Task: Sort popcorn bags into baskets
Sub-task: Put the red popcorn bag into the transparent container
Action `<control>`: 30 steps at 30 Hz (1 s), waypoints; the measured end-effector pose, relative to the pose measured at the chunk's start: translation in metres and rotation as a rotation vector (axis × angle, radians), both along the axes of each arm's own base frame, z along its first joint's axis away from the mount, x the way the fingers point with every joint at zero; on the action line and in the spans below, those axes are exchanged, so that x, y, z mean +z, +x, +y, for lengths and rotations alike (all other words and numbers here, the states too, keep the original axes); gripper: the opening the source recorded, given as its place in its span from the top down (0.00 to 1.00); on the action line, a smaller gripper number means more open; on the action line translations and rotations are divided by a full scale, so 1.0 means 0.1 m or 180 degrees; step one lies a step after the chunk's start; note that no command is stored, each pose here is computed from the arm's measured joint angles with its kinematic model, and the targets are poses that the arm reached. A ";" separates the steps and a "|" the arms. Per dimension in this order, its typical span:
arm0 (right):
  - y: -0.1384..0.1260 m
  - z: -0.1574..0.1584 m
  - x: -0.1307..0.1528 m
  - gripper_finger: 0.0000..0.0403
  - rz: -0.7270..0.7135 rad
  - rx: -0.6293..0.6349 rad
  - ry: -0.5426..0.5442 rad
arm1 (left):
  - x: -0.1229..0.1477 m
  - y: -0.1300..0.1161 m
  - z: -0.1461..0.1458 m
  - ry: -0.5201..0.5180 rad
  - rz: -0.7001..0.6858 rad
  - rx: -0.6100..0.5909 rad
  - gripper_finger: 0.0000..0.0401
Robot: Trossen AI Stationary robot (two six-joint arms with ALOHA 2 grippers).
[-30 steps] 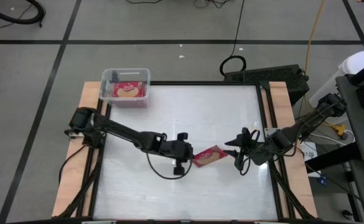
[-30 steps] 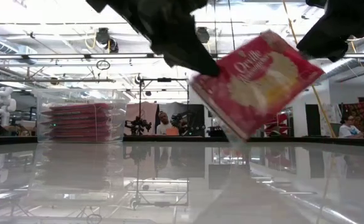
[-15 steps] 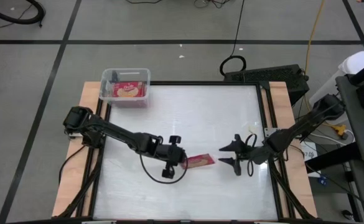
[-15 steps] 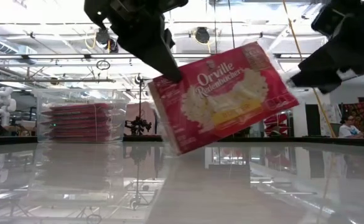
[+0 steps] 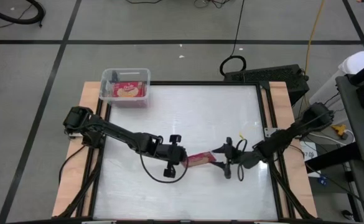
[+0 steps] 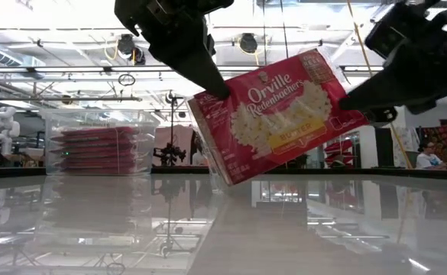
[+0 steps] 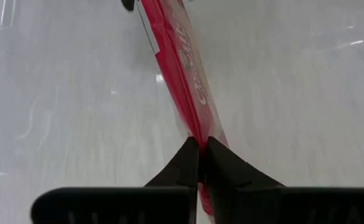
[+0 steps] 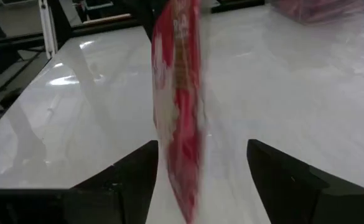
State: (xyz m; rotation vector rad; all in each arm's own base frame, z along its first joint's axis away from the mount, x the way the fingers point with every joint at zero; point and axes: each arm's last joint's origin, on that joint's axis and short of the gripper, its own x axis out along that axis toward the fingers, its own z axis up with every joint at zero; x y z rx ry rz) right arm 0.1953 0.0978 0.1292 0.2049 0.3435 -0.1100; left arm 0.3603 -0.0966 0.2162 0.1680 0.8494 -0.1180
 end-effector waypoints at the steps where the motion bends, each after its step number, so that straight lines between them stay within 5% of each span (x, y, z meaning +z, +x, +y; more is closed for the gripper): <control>1: 0.05 0.01 0.00 0.41 -0.0013 0.0007 0.0000 | 0.00 0.00 0.00 -0.0001 -0.0001 0.0001 0.97; 7: 0.30 0.03 -0.03 0.52 -0.0030 0.0221 0.0098 | 0.02 0.02 -0.01 -0.0033 -0.0099 0.0005 0.96; 18: 0.35 0.01 -0.05 0.97 0.0054 0.0348 -0.0021 | 0.00 0.01 -0.01 -0.0185 -0.0049 0.0297 0.93; 30: 0.35 0.01 -0.05 0.97 0.0074 0.0393 -0.0156 | -0.03 -0.06 -0.07 -0.0112 0.0008 0.0813 0.56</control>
